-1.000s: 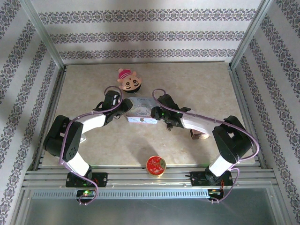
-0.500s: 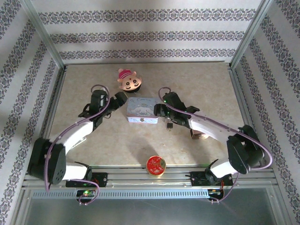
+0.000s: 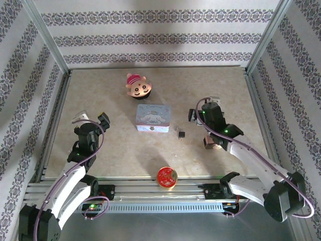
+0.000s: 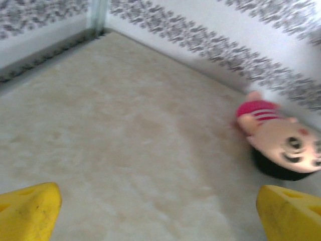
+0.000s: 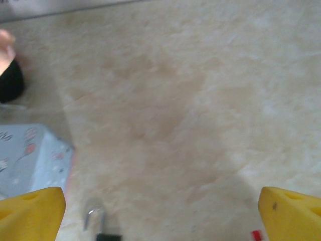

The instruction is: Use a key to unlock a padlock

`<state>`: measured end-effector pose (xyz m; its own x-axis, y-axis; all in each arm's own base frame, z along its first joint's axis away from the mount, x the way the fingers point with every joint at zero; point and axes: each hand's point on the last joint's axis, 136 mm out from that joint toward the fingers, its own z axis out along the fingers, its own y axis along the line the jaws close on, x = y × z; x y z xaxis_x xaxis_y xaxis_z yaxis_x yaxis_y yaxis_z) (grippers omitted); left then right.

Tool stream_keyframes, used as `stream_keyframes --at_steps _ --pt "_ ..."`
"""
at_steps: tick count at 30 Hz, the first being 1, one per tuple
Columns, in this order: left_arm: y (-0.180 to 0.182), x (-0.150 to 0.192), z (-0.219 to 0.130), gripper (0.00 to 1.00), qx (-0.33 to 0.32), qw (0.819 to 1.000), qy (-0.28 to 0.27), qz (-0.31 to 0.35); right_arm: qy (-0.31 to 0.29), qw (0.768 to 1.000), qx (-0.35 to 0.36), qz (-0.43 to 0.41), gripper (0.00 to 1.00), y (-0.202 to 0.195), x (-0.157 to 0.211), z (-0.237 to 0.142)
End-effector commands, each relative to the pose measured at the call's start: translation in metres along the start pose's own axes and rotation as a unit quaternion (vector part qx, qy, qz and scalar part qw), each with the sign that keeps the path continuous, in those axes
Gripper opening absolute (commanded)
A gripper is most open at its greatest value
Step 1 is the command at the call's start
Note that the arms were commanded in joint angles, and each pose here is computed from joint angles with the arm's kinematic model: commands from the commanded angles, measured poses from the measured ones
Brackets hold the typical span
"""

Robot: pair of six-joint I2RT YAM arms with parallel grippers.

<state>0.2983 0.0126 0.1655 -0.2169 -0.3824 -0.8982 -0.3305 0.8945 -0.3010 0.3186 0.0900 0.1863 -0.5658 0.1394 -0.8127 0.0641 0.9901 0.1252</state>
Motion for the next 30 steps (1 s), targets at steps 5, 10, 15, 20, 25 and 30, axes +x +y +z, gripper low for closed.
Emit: stream_keyframes --at_steps 5,10,15,20,25,30 --pt "0.013 -0.026 0.017 0.99 -0.052 0.989 -0.074 0.117 -0.099 0.99 0.054 -0.082 0.98 -0.032 -0.018 -0.005" --pt "0.019 -0.023 0.03 0.99 -0.048 0.985 -0.087 0.138 -0.15 0.982 0.069 -0.092 0.98 -0.047 -0.018 -0.006" --pt "0.01 -0.014 0.043 0.99 0.0 0.985 -0.07 0.155 -0.164 0.981 0.073 -0.078 0.98 -0.062 -0.013 -0.003" --pt "-0.013 -0.006 0.049 0.99 0.075 0.979 -0.069 0.178 -0.169 0.978 0.067 -0.099 0.98 -0.069 -0.009 0.003" --pt "-0.029 0.003 0.052 0.99 0.124 0.971 -0.068 0.194 -0.191 0.973 0.063 -0.114 0.98 -0.074 -0.005 0.004" --pt "-0.037 0.01 0.056 0.99 0.152 0.965 -0.069 0.202 -0.204 0.972 0.052 -0.1 0.98 -0.08 -0.001 0.007"
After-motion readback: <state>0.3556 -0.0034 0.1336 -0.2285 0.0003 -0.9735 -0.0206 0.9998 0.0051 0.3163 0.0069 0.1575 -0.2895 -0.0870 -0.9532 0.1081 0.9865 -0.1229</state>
